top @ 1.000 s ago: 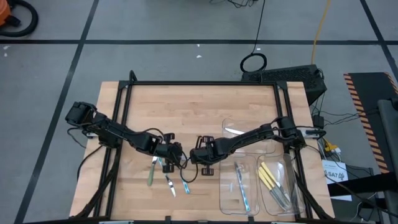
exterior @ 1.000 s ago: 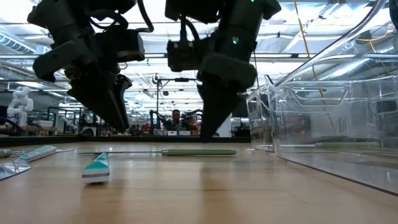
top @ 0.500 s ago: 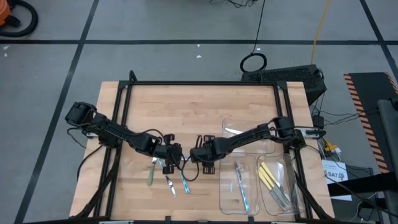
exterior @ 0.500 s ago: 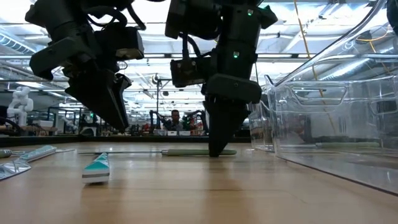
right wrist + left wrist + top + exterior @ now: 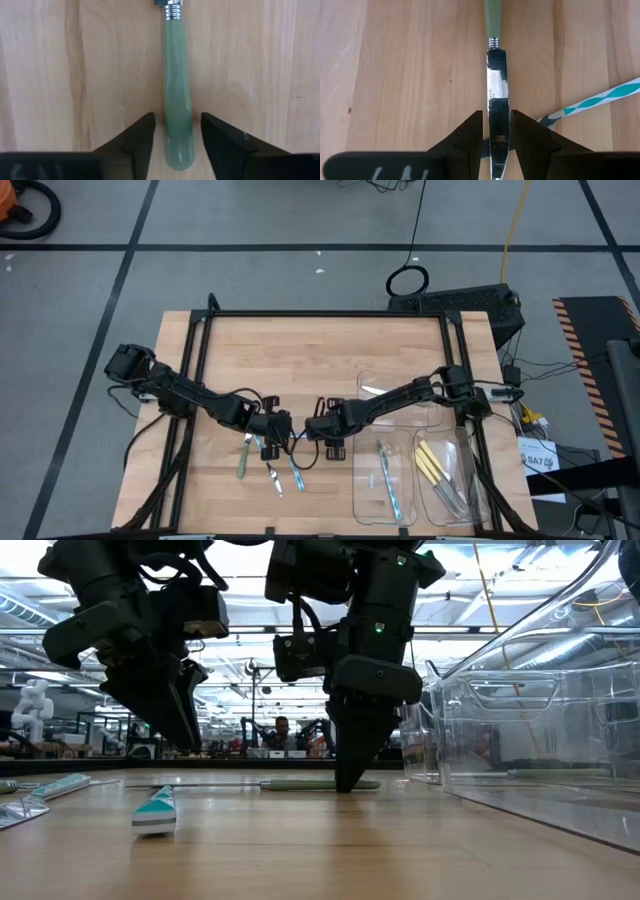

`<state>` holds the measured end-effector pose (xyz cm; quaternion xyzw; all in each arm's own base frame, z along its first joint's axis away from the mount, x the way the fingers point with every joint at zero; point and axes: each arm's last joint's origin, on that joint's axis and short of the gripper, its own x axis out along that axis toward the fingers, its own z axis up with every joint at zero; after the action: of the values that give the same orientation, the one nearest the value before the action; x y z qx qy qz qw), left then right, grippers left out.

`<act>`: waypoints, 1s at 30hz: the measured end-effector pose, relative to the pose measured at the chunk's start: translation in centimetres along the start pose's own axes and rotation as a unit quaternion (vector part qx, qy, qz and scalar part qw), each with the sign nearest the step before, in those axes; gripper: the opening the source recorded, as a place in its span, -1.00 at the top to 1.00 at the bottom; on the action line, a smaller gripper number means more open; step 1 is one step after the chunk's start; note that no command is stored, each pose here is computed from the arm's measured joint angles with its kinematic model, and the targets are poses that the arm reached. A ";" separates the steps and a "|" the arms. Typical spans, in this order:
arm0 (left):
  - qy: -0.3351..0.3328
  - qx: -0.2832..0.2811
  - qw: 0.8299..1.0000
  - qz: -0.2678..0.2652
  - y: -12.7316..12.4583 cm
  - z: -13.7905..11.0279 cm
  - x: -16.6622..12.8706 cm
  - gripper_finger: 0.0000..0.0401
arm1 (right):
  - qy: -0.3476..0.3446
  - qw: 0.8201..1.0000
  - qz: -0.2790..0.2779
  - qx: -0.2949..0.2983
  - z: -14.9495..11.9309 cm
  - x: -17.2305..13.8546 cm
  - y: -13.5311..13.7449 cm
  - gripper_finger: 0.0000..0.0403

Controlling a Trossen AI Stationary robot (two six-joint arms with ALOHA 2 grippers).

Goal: Sort silverware by color (type)
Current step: Put the green knife into the top transparent bin

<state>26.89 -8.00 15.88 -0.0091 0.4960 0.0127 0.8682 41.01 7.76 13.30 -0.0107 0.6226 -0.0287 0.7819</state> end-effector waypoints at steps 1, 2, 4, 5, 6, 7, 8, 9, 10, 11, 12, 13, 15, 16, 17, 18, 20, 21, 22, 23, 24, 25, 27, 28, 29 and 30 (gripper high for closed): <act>0.000 -0.001 1.000 0.000 0.0 0.0 0.0 0.46 | -0.001 1.000 0.001 0.001 0.0 0.0 0.0 0.30; 0.000 -0.001 1.000 0.000 0.0 0.0 0.0 0.46 | -0.001 1.000 0.002 0.002 0.0 0.0 0.0 0.36; 0.001 0.002 1.000 0.000 -0.1 -0.1 0.0 0.46 | -0.003 1.000 0.002 0.001 0.0 0.0 0.0 0.50; 0.002 0.002 1.000 0.000 -0.1 -0.1 0.0 0.46 | -0.003 1.000 0.002 0.001 0.0 0.0 0.1 0.57; 0.002 0.003 1.000 0.000 -0.1 -0.1 0.0 0.46 | -0.003 1.000 0.002 0.001 0.0 0.0 0.1 0.64; 0.002 0.003 1.000 0.000 -0.1 -0.1 0.0 0.46 | -0.003 1.000 0.002 0.000 0.0 0.0 0.1 0.70; 0.002 0.003 1.000 0.000 -0.1 -0.1 0.0 0.46 | -0.004 1.000 0.000 -0.004 0.0 0.0 0.1 0.76; 0.002 0.003 1.000 0.000 -0.1 -0.1 0.0 0.46 | -0.009 1.000 -0.002 -0.007 0.1 0.0 0.1 0.84; 0.003 0.003 1.000 0.000 -0.1 -0.1 0.0 0.46 | -0.012 1.000 -0.002 -0.007 0.2 0.0 0.0 0.88; 0.003 0.003 1.000 0.000 -0.1 -0.1 0.0 0.46 | -0.010 1.000 -0.004 -0.008 0.2 0.0 0.0 0.91; 0.005 0.003 1.000 0.000 -0.1 -0.1 0.0 0.46 | -0.010 1.000 -0.006 -0.008 0.2 0.0 0.0 0.93; 0.008 0.003 1.000 -0.001 -0.1 -0.2 0.0 0.46 | -0.011 1.000 -0.006 -0.011 0.2 0.0 0.1 0.95; 0.019 0.003 1.000 -0.004 0.0 -0.3 -0.2 0.46 | -0.012 1.000 -0.007 -0.019 0.2 0.0 0.2 0.97; 0.028 0.005 1.000 -0.002 -0.1 -0.4 -0.4 0.46 | -0.012 1.000 -0.007 -0.021 0.2 0.0 0.2 0.98; 0.034 0.002 0.999 -0.001 -0.1 -0.4 -0.6 0.46 | -0.011 1.000 -0.007 -0.022 0.2 0.0 0.2 0.99; 0.039 -0.003 0.999 0.001 -0.3 -0.2 -0.8 0.46 | -0.011 1.000 -0.006 -0.022 0.2 0.0 0.2 1.00; 0.058 -0.005 0.998 0.010 -0.5 -0.3 -1.2 0.46 | -0.011 1.000 -0.005 -0.022 0.2 0.0 0.2 1.00; 0.065 -0.004 0.998 0.014 -0.7 -0.4 -1.4 0.46 | -0.010 1.000 -0.005 -0.022 0.1 0.0 0.2 1.00; 0.063 -0.005 0.998 0.015 -0.9 -0.3 -1.5 0.46 | -0.010 1.000 -0.005 -0.022 0.1 0.0 0.2 1.00; 0.057 -0.004 0.998 0.016 -1.1 -0.3 -1.5 0.46 | -0.009 1.000 -0.003 -0.021 0.1 0.0 0.2 1.00; 0.051 -0.002 0.999 0.017 -1.3 -0.2 -1.5 0.46 | -0.009 1.000 -0.003 -0.021 0.1 0.0 0.2 1.00; 0.044 0.001 0.999 0.019 -1.5 -0.2 -1.6 0.46 | -0.008 1.000 -0.003 -0.021 0.1 0.0 0.2 1.00; 0.028 0.006 0.999 0.028 -1.9 -0.1 -1.6 0.46 | -0.008 1.000 -0.002 -0.020 0.1 0.0 0.2 1.00; 0.021 0.007 0.999 0.033 -2.0 -0.1 -1.7 0.46 | -0.008 1.000 -0.001 -0.019 0.1 0.0 0.3 1.00; 0.018 0.009 0.999 0.039 -2.1 -0.1 -1.7 0.46 | -0.008 1.000 -0.001 -0.017 0.1 0.0 0.3 1.00; 0.017 0.009 0.999 0.043 -2.1 -0.1 -1.7 0.46 | -0.008 1.000 -0.001 -0.016 0.0 0.0 0.4 1.00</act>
<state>25.96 -10.14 17.30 0.0197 0.5110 0.0456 0.8581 41.07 8.17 13.26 -0.0235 0.6171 -0.0195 0.7863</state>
